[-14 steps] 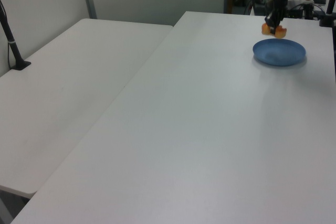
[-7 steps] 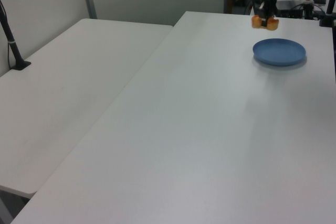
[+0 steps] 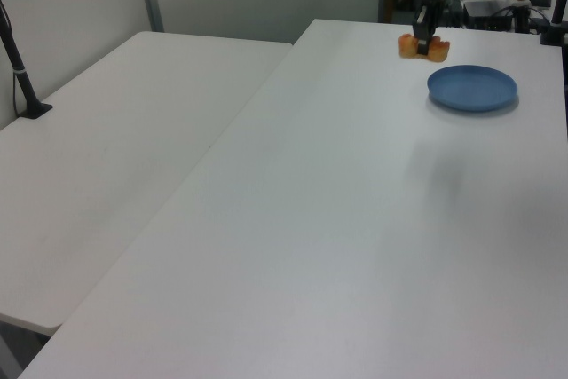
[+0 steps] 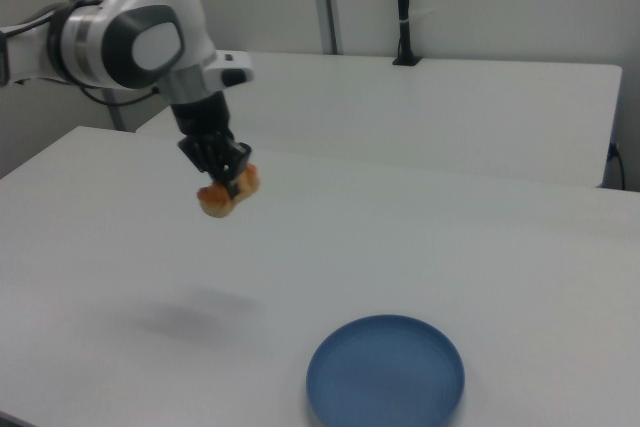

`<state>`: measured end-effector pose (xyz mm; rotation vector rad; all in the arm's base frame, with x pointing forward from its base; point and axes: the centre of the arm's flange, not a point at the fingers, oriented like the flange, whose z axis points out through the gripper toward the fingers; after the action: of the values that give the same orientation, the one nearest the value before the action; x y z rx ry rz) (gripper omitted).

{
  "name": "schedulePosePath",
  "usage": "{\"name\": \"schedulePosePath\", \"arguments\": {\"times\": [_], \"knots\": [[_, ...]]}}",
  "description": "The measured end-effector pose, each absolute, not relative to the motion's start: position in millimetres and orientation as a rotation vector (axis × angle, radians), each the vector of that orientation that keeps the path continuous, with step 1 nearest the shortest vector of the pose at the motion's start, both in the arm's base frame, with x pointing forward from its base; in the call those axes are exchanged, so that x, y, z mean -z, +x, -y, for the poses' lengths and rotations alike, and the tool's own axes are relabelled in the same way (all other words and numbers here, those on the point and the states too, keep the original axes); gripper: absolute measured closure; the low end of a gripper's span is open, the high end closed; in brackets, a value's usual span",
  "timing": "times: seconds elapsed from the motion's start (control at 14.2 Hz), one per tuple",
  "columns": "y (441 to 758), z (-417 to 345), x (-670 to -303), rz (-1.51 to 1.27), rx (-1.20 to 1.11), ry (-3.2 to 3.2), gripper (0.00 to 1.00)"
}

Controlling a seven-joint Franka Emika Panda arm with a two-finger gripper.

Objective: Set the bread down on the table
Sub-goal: 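Carry the held bread roll away from the plate across the table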

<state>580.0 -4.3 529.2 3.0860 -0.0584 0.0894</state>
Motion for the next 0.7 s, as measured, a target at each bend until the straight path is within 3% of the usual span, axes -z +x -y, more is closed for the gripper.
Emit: {"name": "schedulePosePath", "arguments": {"times": [0.35,0.7], "knots": [[567,-123,-530,-0.088,-0.102,3.103,0.90],[526,-245,-527,-0.179,-0.101,3.119,0.87]]}}
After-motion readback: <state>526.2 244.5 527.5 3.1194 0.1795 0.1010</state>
